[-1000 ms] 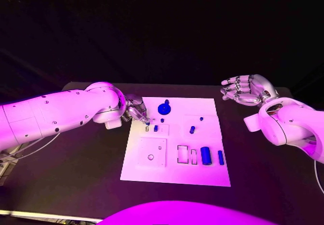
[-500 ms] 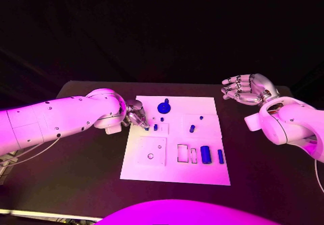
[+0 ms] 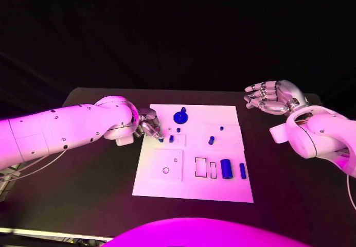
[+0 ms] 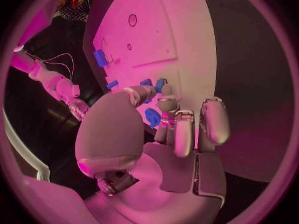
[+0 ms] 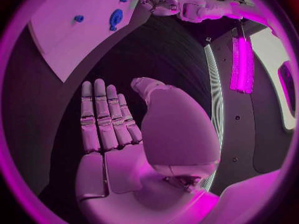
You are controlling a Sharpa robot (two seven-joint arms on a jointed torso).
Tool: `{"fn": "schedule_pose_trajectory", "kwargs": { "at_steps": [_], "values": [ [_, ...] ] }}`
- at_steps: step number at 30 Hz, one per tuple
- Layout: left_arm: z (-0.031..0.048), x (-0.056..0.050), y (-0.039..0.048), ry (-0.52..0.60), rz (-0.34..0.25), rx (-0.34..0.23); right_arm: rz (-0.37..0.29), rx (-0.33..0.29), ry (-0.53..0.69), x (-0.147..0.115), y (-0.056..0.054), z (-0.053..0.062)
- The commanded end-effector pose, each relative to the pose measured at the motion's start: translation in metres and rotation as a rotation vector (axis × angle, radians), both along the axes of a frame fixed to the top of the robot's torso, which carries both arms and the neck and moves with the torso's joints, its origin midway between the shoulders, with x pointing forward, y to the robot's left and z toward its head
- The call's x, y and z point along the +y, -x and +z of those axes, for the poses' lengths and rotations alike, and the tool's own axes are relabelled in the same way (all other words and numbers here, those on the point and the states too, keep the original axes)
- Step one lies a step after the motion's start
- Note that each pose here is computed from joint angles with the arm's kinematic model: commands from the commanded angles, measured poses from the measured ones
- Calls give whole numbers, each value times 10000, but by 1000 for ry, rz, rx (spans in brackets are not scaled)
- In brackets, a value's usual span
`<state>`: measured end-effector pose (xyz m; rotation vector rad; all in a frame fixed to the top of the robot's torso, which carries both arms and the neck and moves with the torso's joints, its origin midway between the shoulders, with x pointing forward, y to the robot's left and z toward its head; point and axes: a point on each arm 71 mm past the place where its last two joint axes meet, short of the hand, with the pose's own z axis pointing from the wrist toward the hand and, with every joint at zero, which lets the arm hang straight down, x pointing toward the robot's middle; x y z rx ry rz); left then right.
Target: Assemble the parts on the task board
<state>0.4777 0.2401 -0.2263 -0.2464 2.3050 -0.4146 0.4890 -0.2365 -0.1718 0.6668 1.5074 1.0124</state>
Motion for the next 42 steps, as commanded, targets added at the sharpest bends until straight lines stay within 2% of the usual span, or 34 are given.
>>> {"fn": "schedule_pose_trajectory", "kwargs": {
  "at_steps": [1,42],
  "values": [
    [-5,-4,-1,-9,0,-5,4,-6,2,2,1,3],
    [-7,1,-3,-29,0,-4,14,3,0,9,7,-1]
  ]
}}
